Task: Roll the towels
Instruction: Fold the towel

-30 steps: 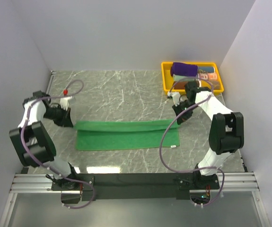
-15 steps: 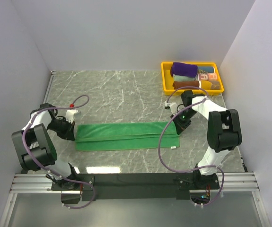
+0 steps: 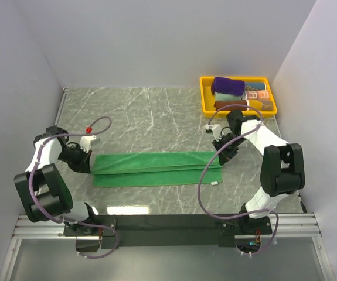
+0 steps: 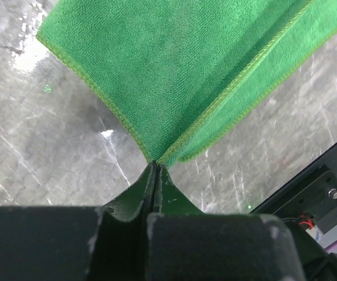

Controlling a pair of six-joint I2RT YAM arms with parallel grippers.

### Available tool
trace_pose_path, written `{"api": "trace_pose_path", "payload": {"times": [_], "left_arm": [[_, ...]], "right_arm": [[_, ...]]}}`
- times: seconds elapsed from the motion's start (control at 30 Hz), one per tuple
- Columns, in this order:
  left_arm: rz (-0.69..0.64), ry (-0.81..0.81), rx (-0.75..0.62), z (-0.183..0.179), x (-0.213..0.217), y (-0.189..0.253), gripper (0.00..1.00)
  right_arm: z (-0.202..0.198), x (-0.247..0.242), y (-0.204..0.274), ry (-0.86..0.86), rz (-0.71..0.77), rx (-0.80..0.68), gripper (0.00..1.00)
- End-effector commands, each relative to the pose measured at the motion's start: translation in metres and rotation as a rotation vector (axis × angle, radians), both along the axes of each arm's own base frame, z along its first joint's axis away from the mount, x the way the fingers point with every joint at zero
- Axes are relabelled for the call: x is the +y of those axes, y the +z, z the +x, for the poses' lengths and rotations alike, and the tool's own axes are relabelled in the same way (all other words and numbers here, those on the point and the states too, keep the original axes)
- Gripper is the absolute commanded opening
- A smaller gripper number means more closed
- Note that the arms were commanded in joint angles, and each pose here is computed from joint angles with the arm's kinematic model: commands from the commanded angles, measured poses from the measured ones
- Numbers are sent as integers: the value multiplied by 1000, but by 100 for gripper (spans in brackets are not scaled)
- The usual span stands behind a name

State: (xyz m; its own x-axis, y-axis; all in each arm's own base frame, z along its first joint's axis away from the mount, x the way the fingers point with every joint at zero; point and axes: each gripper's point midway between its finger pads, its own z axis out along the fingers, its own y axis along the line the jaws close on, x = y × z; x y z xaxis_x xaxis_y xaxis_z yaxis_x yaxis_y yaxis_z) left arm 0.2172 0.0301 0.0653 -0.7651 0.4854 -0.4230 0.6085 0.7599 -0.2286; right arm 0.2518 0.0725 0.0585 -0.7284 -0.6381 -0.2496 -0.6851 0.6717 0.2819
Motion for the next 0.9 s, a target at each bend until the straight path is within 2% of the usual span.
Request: {"api": "trace_pose_path", "payload": {"times": [0.0,0.33,0.63,0.87], "left_arm": [[23,-53,20,-15,2,-4,1],[32,-17,108,-16,8,-36,1],[1,1,104,-4,7,-27,1],[-12,-44,71,-8,5,0,1]], "right_arm": [[-13,2,-1,21,-1,6,0],[-28,10,-39,59,-36,118,0],[-20,12,-31,67,-34,107,0],[-20,10,-5,99,-30,57,0]]}}
